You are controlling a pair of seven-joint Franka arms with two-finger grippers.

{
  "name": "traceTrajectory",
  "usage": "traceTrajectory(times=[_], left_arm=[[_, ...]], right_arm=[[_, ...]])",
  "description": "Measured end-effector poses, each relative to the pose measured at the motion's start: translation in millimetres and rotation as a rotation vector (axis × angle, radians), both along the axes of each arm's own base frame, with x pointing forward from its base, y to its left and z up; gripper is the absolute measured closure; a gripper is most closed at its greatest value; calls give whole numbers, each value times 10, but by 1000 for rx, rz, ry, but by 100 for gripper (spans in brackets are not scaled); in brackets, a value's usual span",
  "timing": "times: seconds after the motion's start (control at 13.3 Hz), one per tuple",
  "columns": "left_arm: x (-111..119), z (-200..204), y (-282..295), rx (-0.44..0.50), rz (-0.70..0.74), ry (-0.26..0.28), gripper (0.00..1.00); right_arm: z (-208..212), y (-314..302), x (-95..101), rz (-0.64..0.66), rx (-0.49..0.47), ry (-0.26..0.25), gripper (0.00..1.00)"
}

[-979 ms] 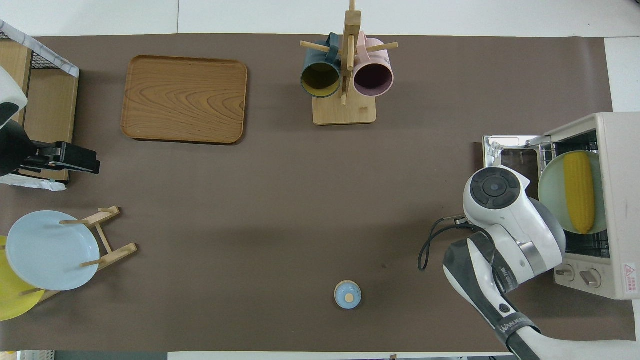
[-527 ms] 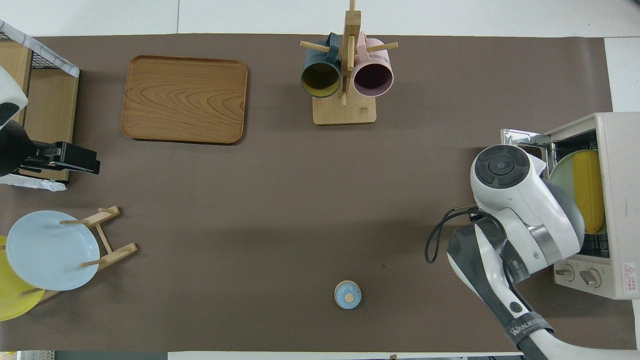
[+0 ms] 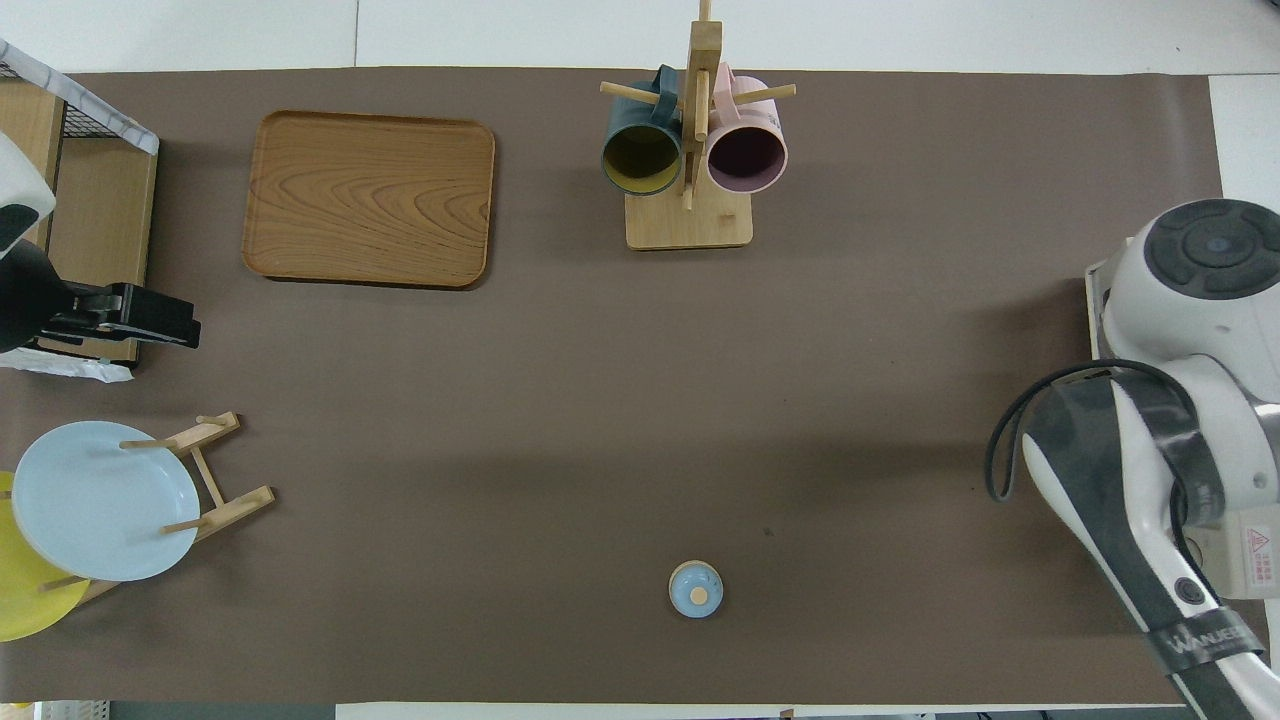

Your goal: Put corn in oven

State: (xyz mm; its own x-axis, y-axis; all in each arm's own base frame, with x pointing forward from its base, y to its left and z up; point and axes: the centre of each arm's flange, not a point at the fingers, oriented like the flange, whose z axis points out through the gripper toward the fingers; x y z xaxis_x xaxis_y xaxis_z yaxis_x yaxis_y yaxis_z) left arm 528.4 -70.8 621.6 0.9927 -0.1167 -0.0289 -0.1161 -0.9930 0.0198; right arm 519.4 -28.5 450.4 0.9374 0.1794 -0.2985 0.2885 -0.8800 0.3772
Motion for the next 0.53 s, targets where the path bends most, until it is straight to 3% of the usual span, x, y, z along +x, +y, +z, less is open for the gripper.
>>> traceTrajectory(times=[0.15,0.53], left_arm=[[0,0,0,0,0,0,0],[0,0,0,0,0,0,0]], right_arm=[[114,-396,-18,19,23,23,99],[169,-421,-12,27,58,18,99]])
